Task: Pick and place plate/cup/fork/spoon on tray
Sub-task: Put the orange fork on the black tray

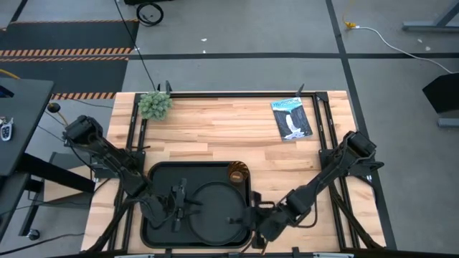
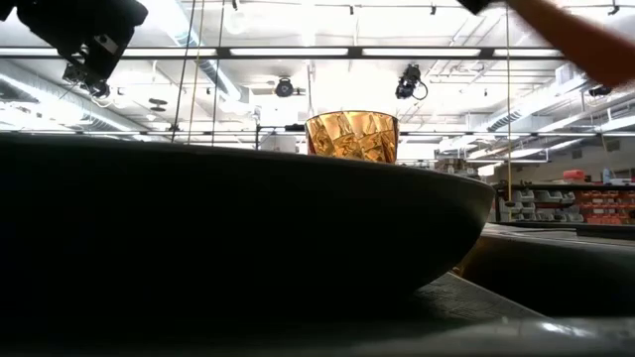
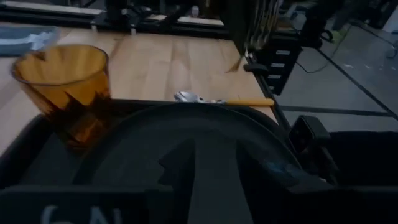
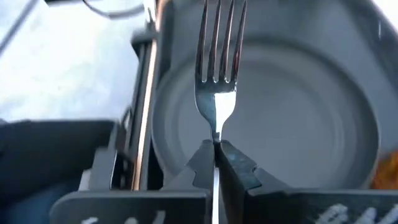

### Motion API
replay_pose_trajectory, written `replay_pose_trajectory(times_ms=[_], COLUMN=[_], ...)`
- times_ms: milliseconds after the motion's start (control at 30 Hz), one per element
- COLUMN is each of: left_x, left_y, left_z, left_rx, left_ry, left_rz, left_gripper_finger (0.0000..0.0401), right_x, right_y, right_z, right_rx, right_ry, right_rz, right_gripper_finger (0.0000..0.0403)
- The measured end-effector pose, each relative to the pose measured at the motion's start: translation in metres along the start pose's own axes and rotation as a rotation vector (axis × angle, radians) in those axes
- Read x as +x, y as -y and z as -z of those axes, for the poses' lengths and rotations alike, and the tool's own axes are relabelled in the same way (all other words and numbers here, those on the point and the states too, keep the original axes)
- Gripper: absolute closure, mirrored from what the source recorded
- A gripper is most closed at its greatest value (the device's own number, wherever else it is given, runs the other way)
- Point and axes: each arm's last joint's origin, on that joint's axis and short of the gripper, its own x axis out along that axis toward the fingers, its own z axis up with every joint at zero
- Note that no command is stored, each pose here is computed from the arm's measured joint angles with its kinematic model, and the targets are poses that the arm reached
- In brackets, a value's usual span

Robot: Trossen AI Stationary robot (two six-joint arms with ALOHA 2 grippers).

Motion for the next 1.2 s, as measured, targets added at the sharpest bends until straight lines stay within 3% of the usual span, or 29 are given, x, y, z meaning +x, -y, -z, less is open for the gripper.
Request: replay_pose_trajectory(times_ms=[267, 600, 867, 1200], left_x=[0.012, 0.018, 0.018, 0.025], left_y=[-0.001, 0.0, 0.005, -0.008], left_z=[0.003, -0.007, -0.019, -0.027], left_rx=[-0.063, -0.036, 0.034, 0.066], left_ry=[0.023, 0.078, 0.103, 0.138], left_rz=[0.013, -0.069, -0.257, -0.359], left_gripper_finger=[0.0273, 0.0273, 0.0273, 0.0273], right_x=[0.007, 0.022, 0.024, 0.02], right_y=[0.009, 0.025, 0.035, 0.05], right_z=[-0.029, -0.042, -0.05, -0.077], right_rx=[-0.074, 0.012, 0.01, -0.026], right_ry=[0.181, 0.338, 0.467, 0.617], right_rz=[-0.064, 0.138, 0.376, 0.455], right_gripper_finger=[0.0388, 0.0388, 0.0387, 0.0387])
